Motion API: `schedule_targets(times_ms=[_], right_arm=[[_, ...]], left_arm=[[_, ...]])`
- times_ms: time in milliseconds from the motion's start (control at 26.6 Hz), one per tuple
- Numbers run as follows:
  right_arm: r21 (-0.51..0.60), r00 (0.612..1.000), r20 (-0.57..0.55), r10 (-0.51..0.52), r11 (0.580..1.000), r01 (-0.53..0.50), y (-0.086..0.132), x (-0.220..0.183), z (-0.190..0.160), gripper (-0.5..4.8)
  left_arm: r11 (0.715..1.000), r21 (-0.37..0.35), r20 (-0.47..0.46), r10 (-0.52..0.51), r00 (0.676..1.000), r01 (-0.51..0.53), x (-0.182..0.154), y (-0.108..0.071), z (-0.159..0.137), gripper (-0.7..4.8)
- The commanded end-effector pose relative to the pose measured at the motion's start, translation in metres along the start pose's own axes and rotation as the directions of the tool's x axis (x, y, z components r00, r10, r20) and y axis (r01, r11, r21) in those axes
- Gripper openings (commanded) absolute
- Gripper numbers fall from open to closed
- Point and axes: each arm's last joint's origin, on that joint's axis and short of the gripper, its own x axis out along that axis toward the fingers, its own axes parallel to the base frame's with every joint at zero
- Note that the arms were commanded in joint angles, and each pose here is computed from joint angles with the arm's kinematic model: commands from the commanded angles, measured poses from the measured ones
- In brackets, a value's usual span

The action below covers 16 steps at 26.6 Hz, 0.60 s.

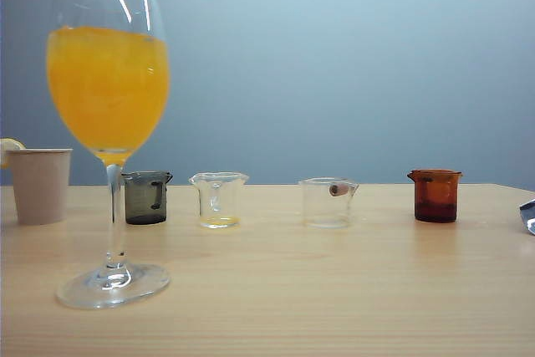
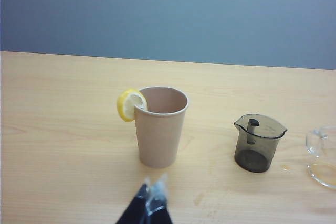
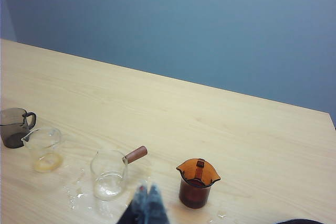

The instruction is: Pick up the third measuring cup from the left, pour the pineapple juice inside into the goblet, and finally put the measuring cup back in its original place.

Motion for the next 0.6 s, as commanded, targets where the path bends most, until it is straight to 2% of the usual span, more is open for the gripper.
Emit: schedule_targets(times_ms=[38, 488, 601], right_arm=[[0.002, 1.000, 0.015, -0.001, 1.000, 0.001, -0.0003, -0.0005, 0.0018, -0.05], [0.001, 1.000, 0.016, -0.002, 1.000, 0.002, -0.0004, -0.0005, 0.0020, -0.05], [0.000, 0.999, 0.010, -0.049, 0.999, 0.049, -0.0019, -0.0001, 0.0008, -0.05]], left_arm=[[1.000, -0.003, 0.011, 0.000, 1.000, 0.000, -0.0001, 0.0000, 0.0015, -0.02], [1.000, -0.003, 0.011, 0.000, 1.000, 0.000, -0.0001, 0.0000, 0.0015, -0.02], [1.000, -0.003, 0.011, 0.000, 1.000, 0.000, -0.0001, 0.0000, 0.0015, -0.02]])
